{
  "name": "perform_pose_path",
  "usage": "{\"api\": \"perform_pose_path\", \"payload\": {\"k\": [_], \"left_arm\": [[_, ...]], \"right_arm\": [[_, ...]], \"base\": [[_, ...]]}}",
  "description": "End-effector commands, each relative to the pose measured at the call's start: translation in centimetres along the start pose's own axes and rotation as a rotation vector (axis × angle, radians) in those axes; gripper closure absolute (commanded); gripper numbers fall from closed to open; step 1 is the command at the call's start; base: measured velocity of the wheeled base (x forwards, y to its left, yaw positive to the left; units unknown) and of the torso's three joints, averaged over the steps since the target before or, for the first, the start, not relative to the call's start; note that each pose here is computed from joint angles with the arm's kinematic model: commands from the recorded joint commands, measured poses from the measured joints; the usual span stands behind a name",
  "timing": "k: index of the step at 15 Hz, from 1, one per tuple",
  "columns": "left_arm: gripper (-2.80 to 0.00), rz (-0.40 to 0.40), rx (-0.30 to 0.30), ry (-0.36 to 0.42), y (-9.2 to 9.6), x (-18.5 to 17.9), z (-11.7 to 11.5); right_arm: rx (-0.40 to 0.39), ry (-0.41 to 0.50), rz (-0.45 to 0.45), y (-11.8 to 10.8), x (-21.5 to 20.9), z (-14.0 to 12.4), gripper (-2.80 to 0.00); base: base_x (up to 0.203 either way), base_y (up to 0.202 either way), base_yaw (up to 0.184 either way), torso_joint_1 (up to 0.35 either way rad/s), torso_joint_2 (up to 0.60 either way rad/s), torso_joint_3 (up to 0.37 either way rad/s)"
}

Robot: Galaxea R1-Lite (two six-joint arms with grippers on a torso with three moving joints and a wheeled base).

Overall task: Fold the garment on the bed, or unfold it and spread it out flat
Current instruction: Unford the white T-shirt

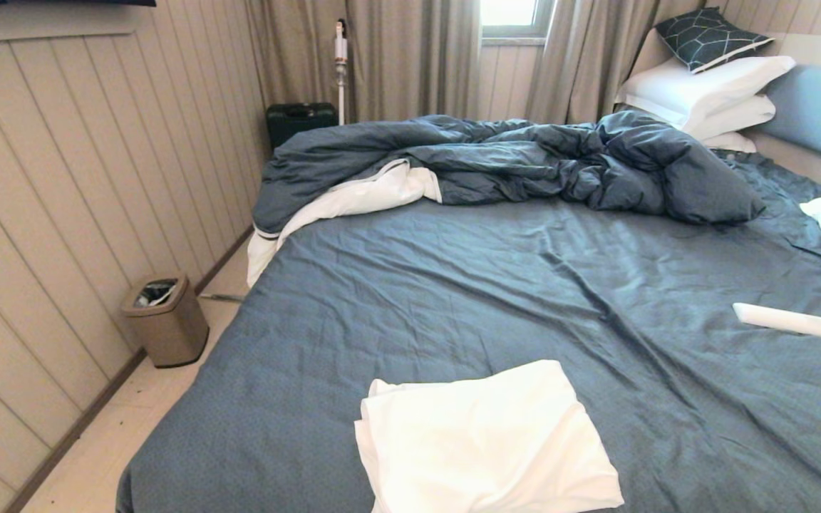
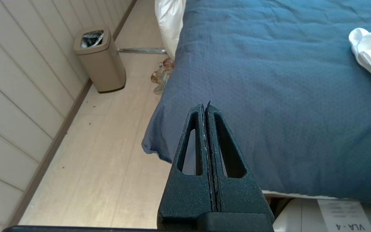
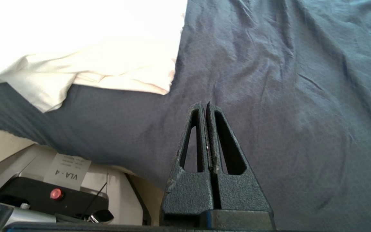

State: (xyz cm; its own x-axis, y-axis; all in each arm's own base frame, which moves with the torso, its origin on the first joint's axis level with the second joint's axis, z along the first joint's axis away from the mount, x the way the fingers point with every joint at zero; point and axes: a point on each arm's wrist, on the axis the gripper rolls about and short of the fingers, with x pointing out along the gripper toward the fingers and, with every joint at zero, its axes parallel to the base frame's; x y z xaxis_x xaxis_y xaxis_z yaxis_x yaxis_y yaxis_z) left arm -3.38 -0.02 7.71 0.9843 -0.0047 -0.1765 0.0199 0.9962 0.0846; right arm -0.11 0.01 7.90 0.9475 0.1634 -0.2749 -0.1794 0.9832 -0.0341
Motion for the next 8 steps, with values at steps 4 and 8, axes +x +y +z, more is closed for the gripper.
{"api": "perform_pose_path", "payload": {"k": [4,8], "left_arm": [[0.00,0.008,-0.026,0.006,0.0,0.0,-0.1],[0.00,0.018,-0.042,-0.021,0.0,0.2,0.0]], "right_arm": [[0.020,-0.074,-0.168,0.1,-0.6,-0.2,0.00],[0.010,-0.264,-0.157,0.4,-1.9,-0.9,0.00]], "base": [[0.000,0.000,0.000,0.000,0.00,0.000],[0.000,0.000,0.000,0.000,0.00,0.000]]}}
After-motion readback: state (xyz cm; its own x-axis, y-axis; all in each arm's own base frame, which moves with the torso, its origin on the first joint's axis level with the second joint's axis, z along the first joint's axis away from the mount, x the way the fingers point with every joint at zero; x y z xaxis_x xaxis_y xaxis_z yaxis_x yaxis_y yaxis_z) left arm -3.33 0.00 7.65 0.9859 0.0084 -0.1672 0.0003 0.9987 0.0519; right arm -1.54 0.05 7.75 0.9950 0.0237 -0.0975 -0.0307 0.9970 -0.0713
